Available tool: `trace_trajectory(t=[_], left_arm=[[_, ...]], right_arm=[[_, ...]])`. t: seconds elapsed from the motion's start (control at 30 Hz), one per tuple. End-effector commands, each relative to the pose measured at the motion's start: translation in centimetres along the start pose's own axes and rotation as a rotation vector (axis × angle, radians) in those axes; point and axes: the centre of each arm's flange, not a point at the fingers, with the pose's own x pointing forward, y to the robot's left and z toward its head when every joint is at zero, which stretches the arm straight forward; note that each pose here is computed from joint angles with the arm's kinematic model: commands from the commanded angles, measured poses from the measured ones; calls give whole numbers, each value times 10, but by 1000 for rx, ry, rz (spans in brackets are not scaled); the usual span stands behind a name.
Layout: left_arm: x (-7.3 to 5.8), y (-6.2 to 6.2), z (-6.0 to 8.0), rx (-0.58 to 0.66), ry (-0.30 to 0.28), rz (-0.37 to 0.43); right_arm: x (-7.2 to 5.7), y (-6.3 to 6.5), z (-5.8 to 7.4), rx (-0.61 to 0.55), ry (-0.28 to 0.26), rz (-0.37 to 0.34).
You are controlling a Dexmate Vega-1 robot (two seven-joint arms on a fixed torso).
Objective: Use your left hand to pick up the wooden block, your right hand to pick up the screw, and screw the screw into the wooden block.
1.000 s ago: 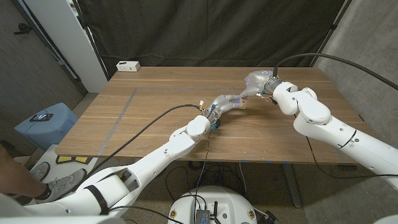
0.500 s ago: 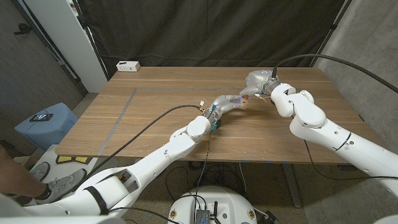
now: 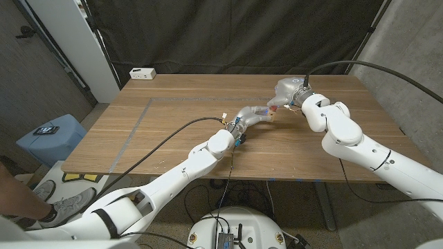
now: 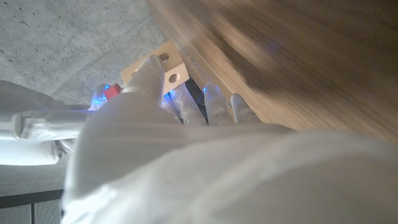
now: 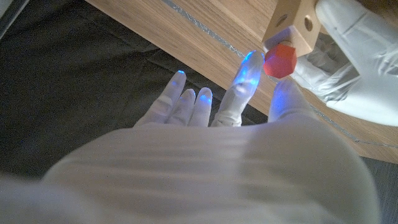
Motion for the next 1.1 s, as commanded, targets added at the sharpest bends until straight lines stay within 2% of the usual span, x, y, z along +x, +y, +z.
trace_trajectory(t=[0.03, 0.53, 1.1], left_arm=[[-3, 2, -1, -5, -3, 4], [-4, 4, -2, -7, -2, 6], [-3, 3, -1, -10, -1, 3]], right_arm=[[-7, -6, -2, -4, 16, -1], [-13, -14, -4, 41, -30, -16], [-17, -20, -10, 76, -113, 71]])
